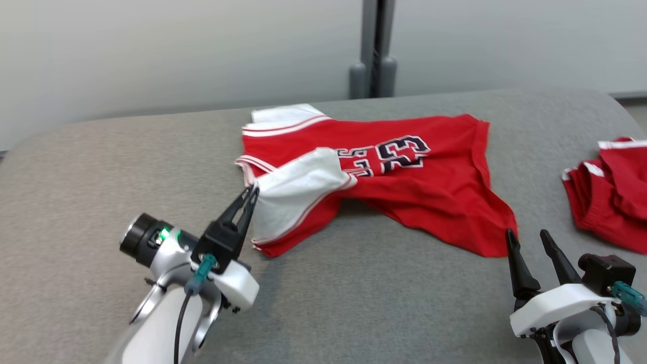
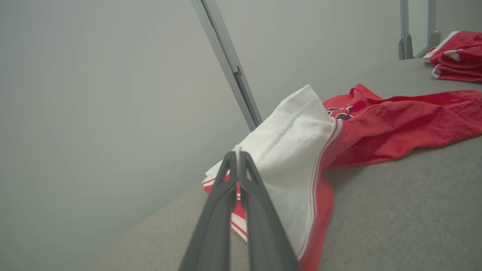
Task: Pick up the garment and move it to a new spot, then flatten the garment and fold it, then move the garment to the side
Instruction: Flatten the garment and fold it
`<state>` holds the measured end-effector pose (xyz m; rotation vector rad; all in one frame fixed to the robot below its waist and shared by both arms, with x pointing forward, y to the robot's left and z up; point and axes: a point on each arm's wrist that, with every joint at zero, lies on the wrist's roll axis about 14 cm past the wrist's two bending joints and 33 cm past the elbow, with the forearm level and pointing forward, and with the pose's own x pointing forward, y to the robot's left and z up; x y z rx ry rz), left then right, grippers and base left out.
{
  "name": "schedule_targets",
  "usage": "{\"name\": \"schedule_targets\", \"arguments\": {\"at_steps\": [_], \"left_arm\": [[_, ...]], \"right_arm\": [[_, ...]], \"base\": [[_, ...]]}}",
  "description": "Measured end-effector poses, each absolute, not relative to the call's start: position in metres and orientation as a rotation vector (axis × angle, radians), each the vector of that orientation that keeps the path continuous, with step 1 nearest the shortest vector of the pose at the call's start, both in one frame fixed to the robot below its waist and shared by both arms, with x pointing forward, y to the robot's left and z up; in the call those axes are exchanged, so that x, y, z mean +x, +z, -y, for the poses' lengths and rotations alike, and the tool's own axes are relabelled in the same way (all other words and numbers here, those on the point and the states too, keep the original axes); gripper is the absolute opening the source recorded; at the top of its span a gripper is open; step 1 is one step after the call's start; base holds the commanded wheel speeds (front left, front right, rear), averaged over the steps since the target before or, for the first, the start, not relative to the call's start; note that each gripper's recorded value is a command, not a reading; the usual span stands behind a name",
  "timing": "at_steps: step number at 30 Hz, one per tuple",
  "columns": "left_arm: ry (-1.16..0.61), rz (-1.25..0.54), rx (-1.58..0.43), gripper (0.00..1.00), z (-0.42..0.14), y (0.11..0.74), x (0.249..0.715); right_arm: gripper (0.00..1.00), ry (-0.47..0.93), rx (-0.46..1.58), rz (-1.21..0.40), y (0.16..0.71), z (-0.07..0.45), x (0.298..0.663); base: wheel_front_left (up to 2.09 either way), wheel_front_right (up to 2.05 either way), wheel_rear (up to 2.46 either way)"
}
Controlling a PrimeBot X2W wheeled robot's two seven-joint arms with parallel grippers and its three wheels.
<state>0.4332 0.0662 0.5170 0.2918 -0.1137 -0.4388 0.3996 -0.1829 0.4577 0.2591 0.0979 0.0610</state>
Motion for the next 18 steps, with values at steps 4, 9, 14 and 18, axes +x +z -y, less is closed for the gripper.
{"name": "schedule_targets", "arguments": {"at_steps": [4, 9, 14, 18], "left_arm": [[-0.423, 0.123, 0.317, 0.0, -0.082, 0.519, 0.411], [-0.459, 0.138, 0.363, 0.0, -0.083, 0.519, 0.386], [-0.564, 0.083, 0.396, 0.0, -0.066, 0.495, 0.358], [-0.665, 0.01, 0.446, 0.0, -0.051, 0.467, 0.339]], "right_arm": [[1.0, 0.099, 0.258, -0.094, 0.461, 0.168, 0.404], [1.0, 0.14, 0.257, -0.09, 0.466, 0.15, 0.408], [1.0, 0.157, 0.255, -0.085, 0.469, 0.143, 0.41], [1.0, 0.154, 0.255, -0.082, 0.47, 0.143, 0.412]], "base": [[0.0, 0.0, 0.0], [0.0, 0.0, 0.0], [0.0, 0.0, 0.0], [0.0, 0.0, 0.0]]}}
